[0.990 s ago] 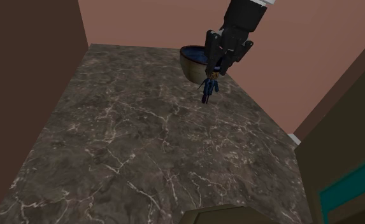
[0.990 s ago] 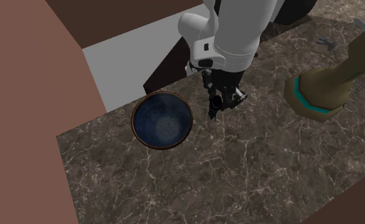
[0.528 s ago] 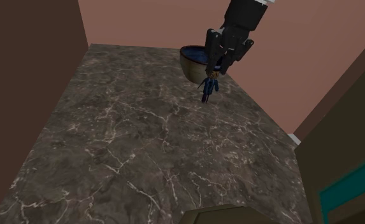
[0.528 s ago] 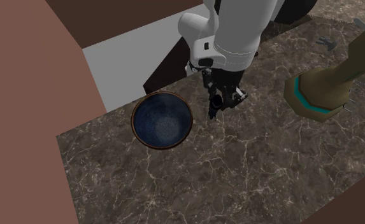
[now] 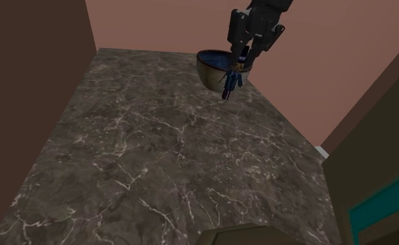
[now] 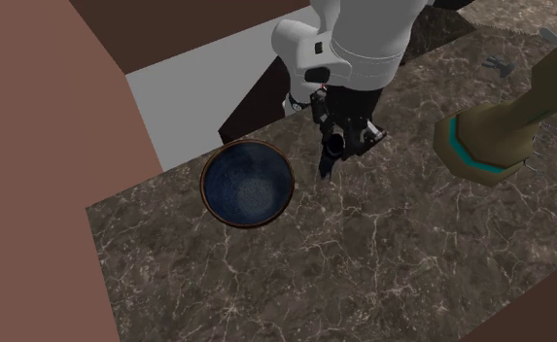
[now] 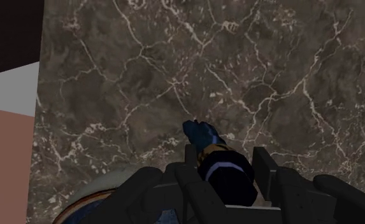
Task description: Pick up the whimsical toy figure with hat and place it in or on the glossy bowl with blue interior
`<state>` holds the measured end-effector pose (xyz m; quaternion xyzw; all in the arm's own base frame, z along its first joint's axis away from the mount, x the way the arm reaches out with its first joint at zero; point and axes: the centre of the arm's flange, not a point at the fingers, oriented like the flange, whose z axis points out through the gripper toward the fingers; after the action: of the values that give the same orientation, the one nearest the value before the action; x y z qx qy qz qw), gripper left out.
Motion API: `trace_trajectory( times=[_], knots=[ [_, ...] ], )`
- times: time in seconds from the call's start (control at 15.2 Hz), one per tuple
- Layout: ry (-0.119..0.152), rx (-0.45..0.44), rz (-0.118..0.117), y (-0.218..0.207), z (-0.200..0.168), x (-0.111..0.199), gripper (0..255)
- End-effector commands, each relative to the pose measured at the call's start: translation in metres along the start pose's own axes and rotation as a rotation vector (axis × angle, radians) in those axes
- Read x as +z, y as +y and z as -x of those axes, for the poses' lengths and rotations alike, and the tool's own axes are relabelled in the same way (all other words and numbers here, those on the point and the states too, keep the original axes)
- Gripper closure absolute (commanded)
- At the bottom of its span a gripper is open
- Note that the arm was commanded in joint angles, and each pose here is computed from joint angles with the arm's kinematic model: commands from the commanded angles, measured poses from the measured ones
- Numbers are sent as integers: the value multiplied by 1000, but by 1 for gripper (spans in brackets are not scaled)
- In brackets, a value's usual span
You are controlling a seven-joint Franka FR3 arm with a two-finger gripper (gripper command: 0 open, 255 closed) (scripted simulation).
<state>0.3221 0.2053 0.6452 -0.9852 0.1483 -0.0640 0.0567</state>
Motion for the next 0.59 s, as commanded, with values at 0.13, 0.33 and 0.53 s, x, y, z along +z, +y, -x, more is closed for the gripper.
trace_trajectory(
  times=[0.13, 0.33, 0.53],
  knots=[
    [0, 0, 0, -4, -3, -22, 255],
    [0, 0, 0, -6, -4, -38, 255],
    [0, 0, 0, -8, -6, -54, 255]
  ],
)
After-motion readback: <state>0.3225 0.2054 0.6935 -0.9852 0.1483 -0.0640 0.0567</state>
